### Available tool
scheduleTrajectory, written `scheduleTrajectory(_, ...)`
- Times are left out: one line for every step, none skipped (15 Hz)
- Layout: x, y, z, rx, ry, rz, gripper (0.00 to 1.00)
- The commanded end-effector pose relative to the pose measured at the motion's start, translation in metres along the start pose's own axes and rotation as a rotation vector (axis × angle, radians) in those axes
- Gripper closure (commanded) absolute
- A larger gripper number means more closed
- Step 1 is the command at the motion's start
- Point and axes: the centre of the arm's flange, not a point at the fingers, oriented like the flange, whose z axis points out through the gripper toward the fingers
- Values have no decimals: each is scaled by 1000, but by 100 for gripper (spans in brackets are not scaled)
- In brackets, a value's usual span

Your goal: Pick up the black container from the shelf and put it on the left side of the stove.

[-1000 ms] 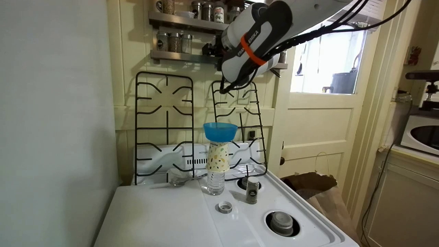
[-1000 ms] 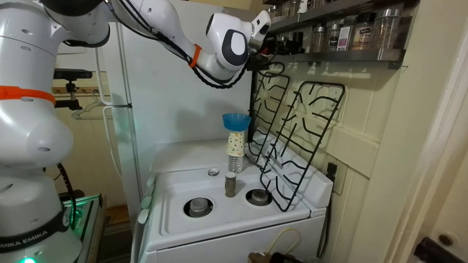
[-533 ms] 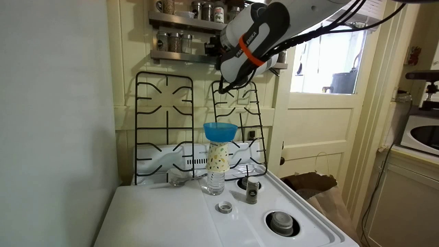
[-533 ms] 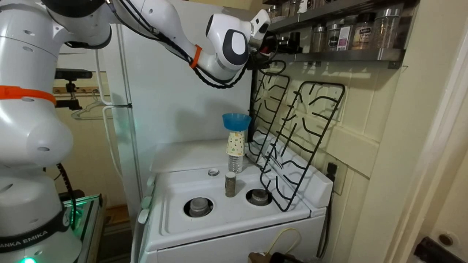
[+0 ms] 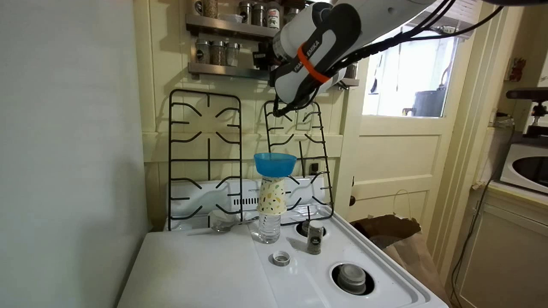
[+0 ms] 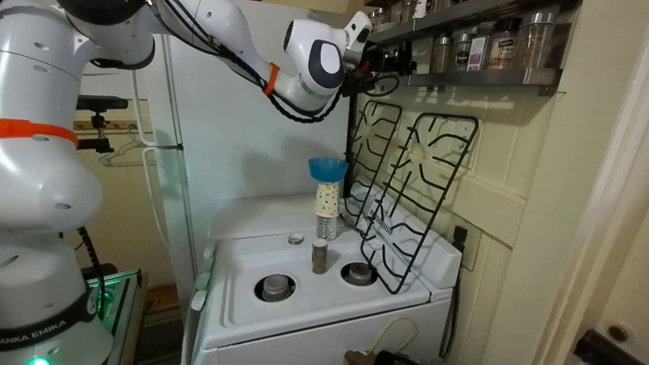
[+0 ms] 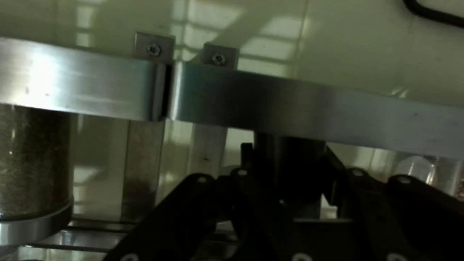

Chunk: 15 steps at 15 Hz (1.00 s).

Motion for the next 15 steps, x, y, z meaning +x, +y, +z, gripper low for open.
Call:
scheduleTrajectory(-2, -7, -15, 7, 4, -114, 81)
scheduleTrajectory(0, -7, -17, -8, 16, -154, 81)
scheduleTrajectory(2, -6, -20, -18, 20, -185, 81)
scheduleTrajectory(3, -4, -22, -26, 22, -216, 81)
scheduleTrajectory(4, -1, -24, -41, 24, -248, 81)
scheduleTrajectory(5, 2, -27, -49, 23, -271, 81)
scheduleTrajectory(4, 5, -28, -57, 18, -294, 81)
scheduleTrajectory(2, 6, -30, -60, 5, -321, 81)
scheduleTrajectory(0, 7, -31, -63, -2, -343, 81)
scheduleTrajectory(-2, 9, -33, -71, -7, -373, 81)
scheduleTrajectory(-2, 10, -36, -84, -5, -401, 81)
scheduleTrajectory(-1, 11, -38, -90, -2, -423, 81)
scheduleTrajectory(-1, 12, -40, -98, -4, -449, 81)
scheduleTrajectory(-1, 13, -43, -97, -11, -475, 81)
scheduleTrajectory(-2, 12, -46, -101, -16, -508, 81)
